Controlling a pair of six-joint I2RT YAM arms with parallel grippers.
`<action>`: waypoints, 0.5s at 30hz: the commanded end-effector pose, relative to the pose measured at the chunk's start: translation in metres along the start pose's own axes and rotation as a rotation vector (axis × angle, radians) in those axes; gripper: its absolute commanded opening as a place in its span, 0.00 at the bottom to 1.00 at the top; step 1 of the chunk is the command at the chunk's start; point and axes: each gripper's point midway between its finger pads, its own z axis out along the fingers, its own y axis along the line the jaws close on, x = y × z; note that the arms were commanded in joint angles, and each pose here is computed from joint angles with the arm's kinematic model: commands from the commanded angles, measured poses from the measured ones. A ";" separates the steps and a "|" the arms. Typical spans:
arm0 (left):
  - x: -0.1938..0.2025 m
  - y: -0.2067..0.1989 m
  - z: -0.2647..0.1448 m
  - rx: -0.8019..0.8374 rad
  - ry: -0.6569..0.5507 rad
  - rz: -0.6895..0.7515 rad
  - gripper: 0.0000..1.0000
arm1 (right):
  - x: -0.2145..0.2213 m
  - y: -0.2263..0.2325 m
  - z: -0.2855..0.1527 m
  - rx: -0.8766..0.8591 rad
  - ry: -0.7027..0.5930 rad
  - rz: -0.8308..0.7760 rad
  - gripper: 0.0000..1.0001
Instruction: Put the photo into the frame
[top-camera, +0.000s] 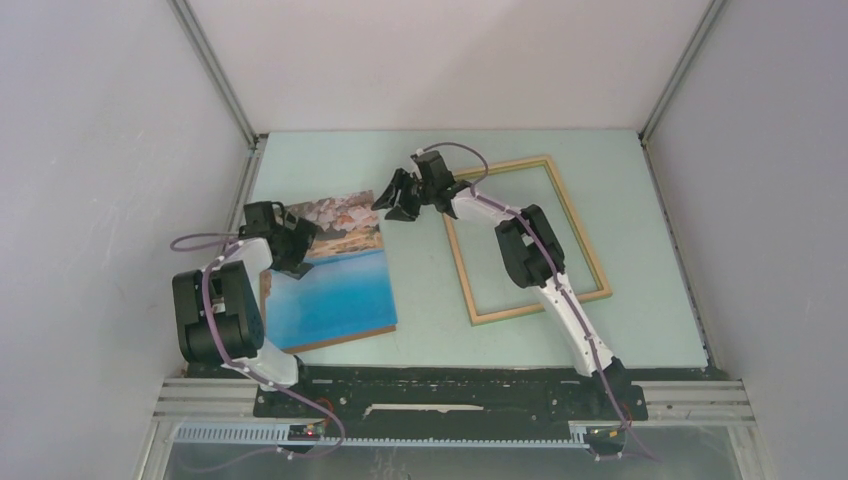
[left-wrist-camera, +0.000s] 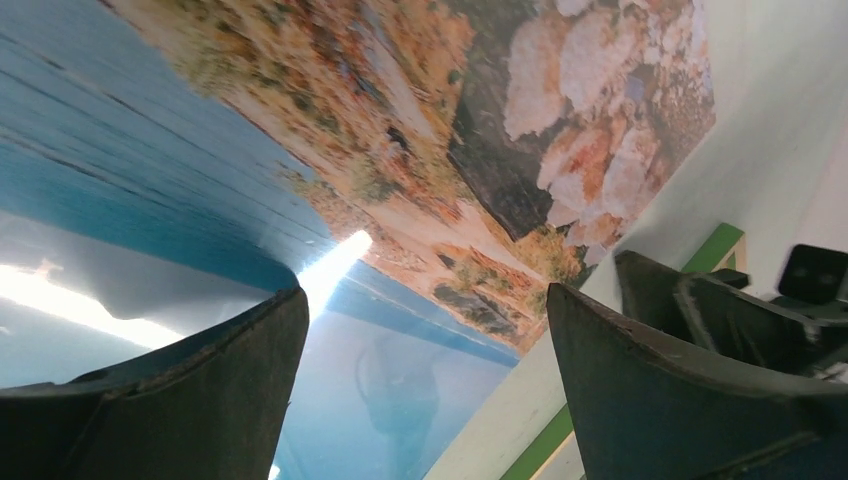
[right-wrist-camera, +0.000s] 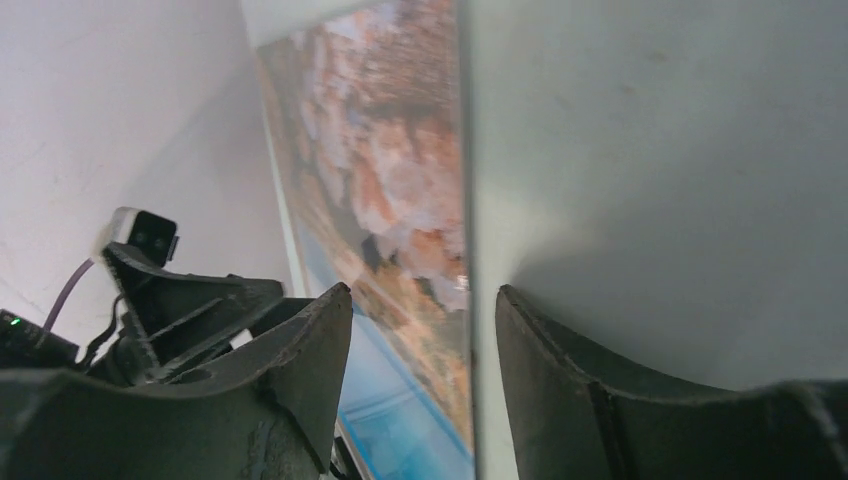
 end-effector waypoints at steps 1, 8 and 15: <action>0.000 0.017 0.006 -0.013 0.011 -0.046 0.99 | -0.004 -0.005 0.002 0.009 0.009 0.046 0.62; 0.016 0.023 0.013 0.015 0.059 -0.102 0.98 | -0.003 -0.012 0.008 0.011 0.023 0.063 0.60; 0.017 0.030 0.014 -0.008 0.058 -0.096 0.96 | -0.012 0.002 0.017 -0.062 0.018 0.056 0.57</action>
